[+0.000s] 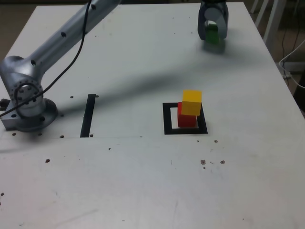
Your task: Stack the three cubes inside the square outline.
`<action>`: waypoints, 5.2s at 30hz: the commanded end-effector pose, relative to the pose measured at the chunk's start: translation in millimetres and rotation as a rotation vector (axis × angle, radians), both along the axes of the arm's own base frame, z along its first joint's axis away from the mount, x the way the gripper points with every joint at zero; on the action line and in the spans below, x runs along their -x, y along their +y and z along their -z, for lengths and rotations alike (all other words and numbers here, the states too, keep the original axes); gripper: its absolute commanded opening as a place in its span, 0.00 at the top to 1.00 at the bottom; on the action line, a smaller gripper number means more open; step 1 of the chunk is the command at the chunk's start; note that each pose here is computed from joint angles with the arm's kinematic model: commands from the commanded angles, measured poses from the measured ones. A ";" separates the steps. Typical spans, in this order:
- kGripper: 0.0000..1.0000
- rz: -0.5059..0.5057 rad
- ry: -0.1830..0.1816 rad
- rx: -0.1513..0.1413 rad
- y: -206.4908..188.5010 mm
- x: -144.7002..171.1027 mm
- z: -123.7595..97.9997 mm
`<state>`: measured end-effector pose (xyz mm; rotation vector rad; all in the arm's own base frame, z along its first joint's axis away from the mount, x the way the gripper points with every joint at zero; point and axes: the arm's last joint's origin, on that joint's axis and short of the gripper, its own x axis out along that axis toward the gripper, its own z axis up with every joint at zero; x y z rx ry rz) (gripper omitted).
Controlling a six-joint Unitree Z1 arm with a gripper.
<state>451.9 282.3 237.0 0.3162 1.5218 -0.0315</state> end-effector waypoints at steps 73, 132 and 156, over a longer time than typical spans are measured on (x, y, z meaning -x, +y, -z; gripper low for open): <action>0.69 -0.078 0.052 0.144 -289.1 121.3 -118.3; 0.41 -0.081 0.012 0.150 -325.3 105.0 -70.4; 0.17 -0.103 0.006 0.115 -319.0 136.3 -86.5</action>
